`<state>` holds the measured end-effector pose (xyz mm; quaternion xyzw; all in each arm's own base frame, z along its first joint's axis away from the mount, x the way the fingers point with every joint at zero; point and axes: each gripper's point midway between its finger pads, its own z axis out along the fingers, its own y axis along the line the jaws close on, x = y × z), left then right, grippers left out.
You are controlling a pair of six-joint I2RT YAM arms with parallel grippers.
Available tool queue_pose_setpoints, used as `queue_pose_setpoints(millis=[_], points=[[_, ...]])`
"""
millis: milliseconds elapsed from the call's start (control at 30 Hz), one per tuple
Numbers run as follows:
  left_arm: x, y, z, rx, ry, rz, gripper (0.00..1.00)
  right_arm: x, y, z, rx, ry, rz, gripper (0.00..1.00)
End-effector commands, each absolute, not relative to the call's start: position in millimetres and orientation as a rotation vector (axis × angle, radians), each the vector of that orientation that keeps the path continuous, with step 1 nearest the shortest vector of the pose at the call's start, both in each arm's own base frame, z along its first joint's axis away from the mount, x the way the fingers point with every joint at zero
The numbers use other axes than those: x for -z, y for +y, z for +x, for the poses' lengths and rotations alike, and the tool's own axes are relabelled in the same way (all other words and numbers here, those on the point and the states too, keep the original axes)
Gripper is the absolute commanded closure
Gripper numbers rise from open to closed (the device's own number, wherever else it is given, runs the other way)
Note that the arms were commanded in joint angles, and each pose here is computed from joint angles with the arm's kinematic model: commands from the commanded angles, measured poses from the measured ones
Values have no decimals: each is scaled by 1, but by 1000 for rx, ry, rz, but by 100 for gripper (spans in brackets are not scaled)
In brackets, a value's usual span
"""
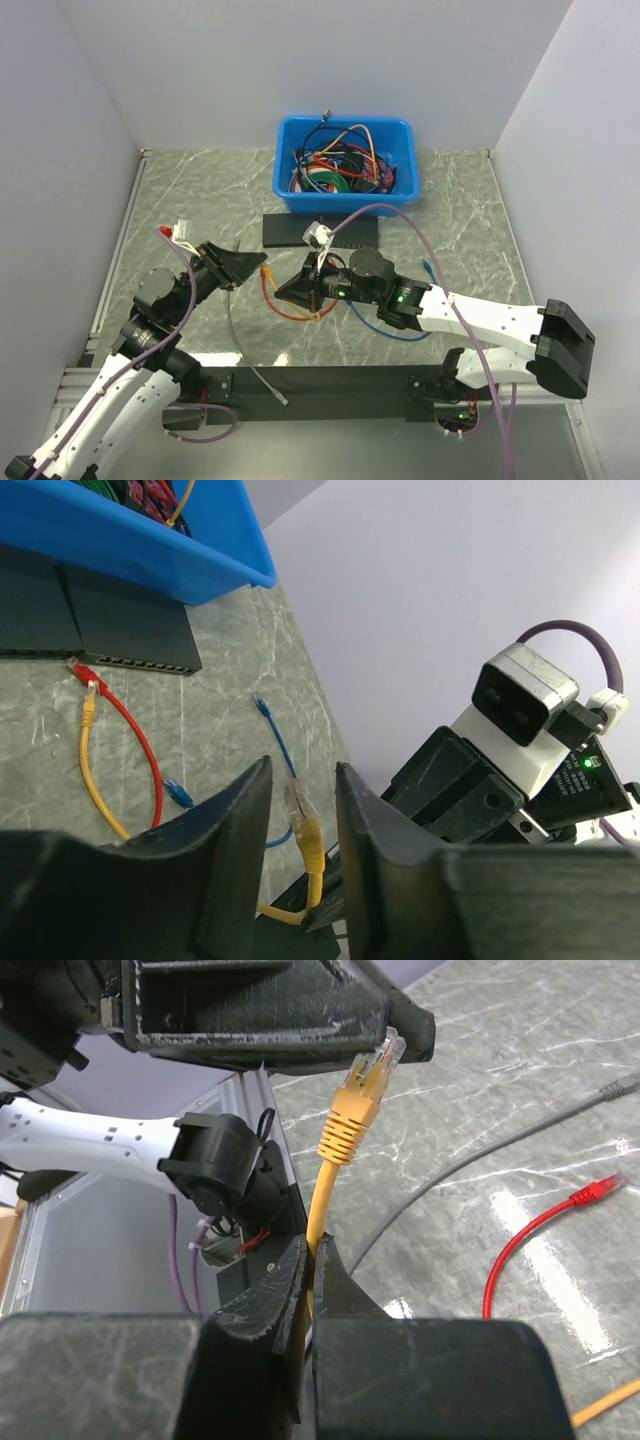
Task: Insert the plug into the switch port
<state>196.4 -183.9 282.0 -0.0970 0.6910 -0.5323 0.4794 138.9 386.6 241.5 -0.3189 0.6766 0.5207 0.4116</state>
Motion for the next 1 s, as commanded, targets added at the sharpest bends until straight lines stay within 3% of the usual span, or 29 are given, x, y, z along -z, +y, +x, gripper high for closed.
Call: queue_pose_setpoints(millis=[0, 67, 167, 233, 267, 367, 533, 733, 967], points=[[-294, -184, 195, 1292, 1671, -211, 64, -271, 396, 145, -1309, 1612, -789, 100], [-293, -185, 195, 1292, 1671, -195, 73, -272, 398, 147, -1307, 1613, -790, 100], [-290, -185, 196, 1284, 1678, -195, 97, -270, 401, 151, -1300, 1622, -778, 100], [-287, -184, 198, 1270, 1687, -206, 99, -269, 402, 155, -1282, 1641, -761, 97], [-286, -182, 199, 1259, 1688, -219, 99, -270, 401, 158, -1268, 1651, -748, 70], [-282, -179, 202, 1228, 1706, -245, 100, -270, 395, 174, -1158, 1694, -686, 29], [-273, -174, 207, 1190, 1734, -300, 99, -285, 379, 191, -946, 1709, -604, 30], [-269, -174, 210, 1183, 1749, -318, 100, -283, 383, 196, -853, 1739, -599, 52], [-267, -170, 211, 1161, 1752, -341, 100, -270, 399, 191, -848, 1772, -635, 54]])
